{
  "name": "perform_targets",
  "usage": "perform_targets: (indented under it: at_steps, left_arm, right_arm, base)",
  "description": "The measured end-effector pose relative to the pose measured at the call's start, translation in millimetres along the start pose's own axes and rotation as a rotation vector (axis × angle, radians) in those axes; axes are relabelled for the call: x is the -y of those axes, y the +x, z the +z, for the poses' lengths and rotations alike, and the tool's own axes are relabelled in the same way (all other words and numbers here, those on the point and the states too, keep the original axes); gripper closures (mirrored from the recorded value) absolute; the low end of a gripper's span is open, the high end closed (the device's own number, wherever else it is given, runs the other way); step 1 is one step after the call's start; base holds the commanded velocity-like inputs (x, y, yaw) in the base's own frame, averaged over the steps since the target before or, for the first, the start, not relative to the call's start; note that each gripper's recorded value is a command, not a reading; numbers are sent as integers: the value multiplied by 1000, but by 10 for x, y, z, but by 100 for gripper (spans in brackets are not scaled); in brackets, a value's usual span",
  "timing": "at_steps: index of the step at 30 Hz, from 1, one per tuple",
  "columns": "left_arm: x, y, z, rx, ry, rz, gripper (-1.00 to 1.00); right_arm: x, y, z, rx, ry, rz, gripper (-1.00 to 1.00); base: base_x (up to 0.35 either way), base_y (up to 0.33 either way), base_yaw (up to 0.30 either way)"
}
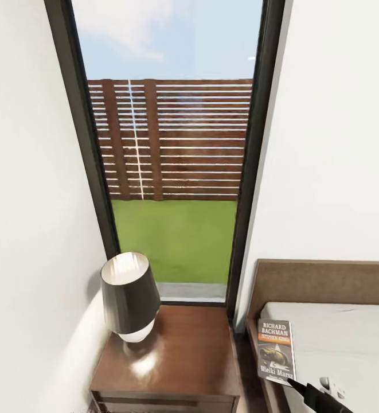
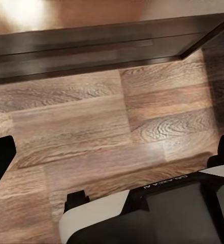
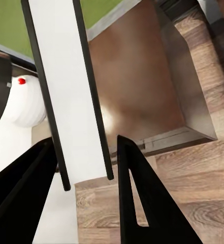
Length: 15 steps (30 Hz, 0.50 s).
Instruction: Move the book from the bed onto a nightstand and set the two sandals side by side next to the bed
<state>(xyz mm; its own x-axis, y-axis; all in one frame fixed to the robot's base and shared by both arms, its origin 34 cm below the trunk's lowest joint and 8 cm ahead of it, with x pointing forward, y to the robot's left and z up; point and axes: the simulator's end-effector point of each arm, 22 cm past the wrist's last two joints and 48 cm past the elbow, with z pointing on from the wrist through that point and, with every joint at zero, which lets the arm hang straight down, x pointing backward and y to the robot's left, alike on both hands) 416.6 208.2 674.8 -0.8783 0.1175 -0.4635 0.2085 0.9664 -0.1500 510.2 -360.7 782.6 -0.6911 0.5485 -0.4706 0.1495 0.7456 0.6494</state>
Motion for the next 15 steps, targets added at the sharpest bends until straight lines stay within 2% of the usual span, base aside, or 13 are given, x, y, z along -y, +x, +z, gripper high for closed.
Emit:
perform_targets:
  at_steps: [5, 15]
  left_arm:
    - [4, 0, -2, 0, 0, 1, -100]
    - [4, 0, -2, 0, 0, 1, -100]
  right_arm:
    - [-1, 4, -3, -1, 0, -1, 100]
    - [0, 8, -4, -3, 0, -3, 100]
  base:
    - [246, 0, 19]
    - [322, 0, 2]
